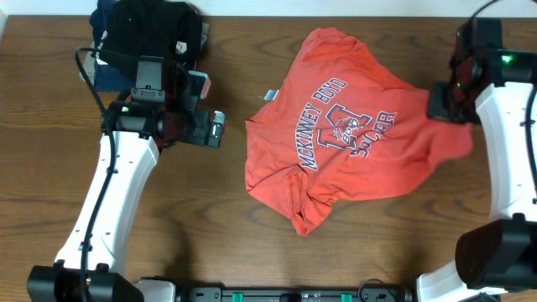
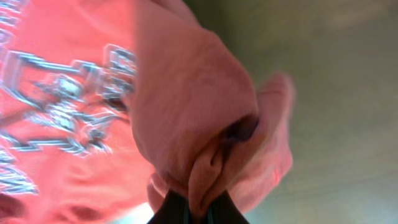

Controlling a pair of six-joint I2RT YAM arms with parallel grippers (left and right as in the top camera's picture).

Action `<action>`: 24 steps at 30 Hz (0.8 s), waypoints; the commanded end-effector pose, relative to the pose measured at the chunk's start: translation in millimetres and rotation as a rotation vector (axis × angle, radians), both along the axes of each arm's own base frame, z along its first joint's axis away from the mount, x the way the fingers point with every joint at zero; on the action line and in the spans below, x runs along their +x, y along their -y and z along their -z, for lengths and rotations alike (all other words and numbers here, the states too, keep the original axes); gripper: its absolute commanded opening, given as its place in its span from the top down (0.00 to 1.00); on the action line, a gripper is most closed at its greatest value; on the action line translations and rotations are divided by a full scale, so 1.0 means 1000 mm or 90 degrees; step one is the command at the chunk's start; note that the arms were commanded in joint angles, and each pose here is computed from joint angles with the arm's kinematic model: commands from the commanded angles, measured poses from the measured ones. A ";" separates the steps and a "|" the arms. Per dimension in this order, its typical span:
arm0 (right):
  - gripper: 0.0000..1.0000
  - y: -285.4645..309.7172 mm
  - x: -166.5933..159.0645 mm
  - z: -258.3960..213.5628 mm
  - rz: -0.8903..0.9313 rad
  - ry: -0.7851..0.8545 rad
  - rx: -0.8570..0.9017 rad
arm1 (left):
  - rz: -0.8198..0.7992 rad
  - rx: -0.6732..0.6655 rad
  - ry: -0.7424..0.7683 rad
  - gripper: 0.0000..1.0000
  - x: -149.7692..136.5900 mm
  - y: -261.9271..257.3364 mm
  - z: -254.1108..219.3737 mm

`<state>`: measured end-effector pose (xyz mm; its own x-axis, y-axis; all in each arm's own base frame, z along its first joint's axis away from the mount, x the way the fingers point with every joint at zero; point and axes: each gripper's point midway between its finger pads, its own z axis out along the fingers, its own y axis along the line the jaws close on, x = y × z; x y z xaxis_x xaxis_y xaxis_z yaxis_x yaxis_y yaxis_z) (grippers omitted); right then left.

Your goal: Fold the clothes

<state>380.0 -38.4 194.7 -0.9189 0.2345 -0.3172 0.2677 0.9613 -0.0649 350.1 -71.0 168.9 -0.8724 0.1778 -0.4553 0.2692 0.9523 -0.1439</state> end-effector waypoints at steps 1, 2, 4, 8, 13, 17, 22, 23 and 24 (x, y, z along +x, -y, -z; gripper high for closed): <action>0.98 -0.069 0.017 0.008 -0.115 0.018 0.070 | 0.008 0.004 0.010 0.01 0.001 0.000 -0.004; 0.93 -0.083 0.020 0.013 -0.140 0.014 0.067 | 0.008 0.005 0.009 0.01 0.001 0.000 -0.003; 0.53 -0.108 0.021 0.029 -0.192 -0.012 0.062 | 0.008 0.005 0.004 0.01 -0.001 0.000 -0.001; 0.01 -0.122 0.020 0.051 -0.216 -0.050 0.055 | 0.008 0.006 -0.002 0.01 -0.001 0.000 0.002; 0.01 -0.083 0.031 0.041 -0.143 -0.018 0.064 | 0.008 0.006 -0.001 0.01 -0.001 0.000 0.002; 0.01 -0.039 0.034 0.040 -0.092 -0.011 0.097 | 0.007 0.005 0.003 0.01 0.001 0.000 0.002; 0.12 -0.022 0.044 0.059 -0.144 0.016 0.207 | 0.007 0.005 0.003 0.01 0.001 0.000 0.002; 0.16 -0.023 0.045 0.068 -0.157 0.017 0.222 | 0.007 0.005 0.003 0.01 0.001 0.000 0.002; 0.19 -0.023 0.045 0.079 -0.158 0.011 0.227 | 0.007 0.004 0.003 0.01 0.001 0.000 0.002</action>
<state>429.5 -39.7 141.8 -0.9302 0.1892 -0.3146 0.1399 0.9750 0.1727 351.7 -71.1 169.5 -0.8693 0.1775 -0.4614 0.2701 0.9523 -0.1424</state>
